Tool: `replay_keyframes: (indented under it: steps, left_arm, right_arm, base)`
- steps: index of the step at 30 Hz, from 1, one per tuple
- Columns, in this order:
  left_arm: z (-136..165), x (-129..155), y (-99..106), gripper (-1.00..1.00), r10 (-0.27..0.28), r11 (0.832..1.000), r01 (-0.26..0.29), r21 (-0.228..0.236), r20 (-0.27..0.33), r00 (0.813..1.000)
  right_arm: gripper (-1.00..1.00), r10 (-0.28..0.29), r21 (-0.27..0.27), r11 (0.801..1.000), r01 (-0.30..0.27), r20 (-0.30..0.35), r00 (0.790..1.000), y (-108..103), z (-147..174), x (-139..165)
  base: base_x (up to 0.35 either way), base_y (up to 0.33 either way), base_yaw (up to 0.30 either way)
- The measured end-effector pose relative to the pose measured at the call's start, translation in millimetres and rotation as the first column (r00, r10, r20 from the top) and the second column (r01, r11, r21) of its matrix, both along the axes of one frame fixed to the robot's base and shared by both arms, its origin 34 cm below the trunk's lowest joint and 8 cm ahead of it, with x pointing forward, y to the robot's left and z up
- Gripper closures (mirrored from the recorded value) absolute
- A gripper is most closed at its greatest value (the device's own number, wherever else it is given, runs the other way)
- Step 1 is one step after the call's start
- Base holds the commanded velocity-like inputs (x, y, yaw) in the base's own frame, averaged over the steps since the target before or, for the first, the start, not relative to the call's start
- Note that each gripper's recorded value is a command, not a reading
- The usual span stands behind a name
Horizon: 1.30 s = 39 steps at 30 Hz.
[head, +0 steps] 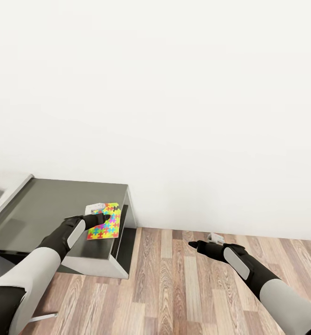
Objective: Put all the toys in the child's room - the three board games (two on the bed and one on the table), the two jigsaw puzzles on the table, and the tennis ball on the table - inside the toy box on the table in the child's room.
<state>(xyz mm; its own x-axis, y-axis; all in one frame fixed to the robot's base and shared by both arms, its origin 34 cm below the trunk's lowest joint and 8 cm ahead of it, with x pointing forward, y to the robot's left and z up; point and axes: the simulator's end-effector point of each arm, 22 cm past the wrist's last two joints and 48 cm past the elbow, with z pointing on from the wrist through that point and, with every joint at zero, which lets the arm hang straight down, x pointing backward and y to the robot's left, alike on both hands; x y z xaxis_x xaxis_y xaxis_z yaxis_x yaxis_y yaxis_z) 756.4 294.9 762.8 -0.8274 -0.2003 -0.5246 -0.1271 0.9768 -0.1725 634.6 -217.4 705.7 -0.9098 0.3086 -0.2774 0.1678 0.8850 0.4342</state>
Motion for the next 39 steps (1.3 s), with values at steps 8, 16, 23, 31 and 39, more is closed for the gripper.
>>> replay_keyframes:
  steps: [8, 16, 23, 31, 39]
  left_arm:
    - [0.0, 0.0, -0.3, -1.00, 0.000, 1.000, 0.000, -0.001, 0.000, 1.000]
    - [0.1, 0.0, 0.7, -1.00, -0.002, 1.000, 0.002, 0.005, 0.000, 1.000]
    - [0.1, 0.1, 0.4, -1.00, -0.001, 1.000, 0.001, 0.003, 0.000, 1.000]
    - [0.1, -0.1, 0.7, -1.00, -0.001, 1.000, 0.001, 0.003, 0.000, 1.000]
    - [0.2, 0.0, 1.6, -1.00, -0.001, 1.000, 0.001, 0.006, 0.000, 1.000]
  right_arm:
    - [-1.00, 0.003, -0.004, 1.000, -0.003, 0.002, 1.000, -0.2, -0.4, -0.1]
    - [-1.00, -0.002, -0.010, 1.000, 0.002, 0.019, 1.000, -1.7, 0.1, 2.8]
    - [-1.00, -0.006, -0.012, 1.000, 0.006, 0.026, 1.000, -2.7, 0.2, 4.3]
    - [-1.00, -0.006, -0.013, 1.000, 0.006, 0.026, 1.000, -2.9, 0.1, 4.1]
    - [-1.00, -0.006, -0.013, 1.000, 0.006, 0.026, 1.000, -3.0, -0.1, 3.9]
  base:
    - [0.000, 0.000, 0.000]
    - [0.000, -0.059, 0.000]
    - [0.000, -0.014, 0.000]
    - [0.000, -0.049, 0.000]
    - [0.000, -0.035, 0.000]
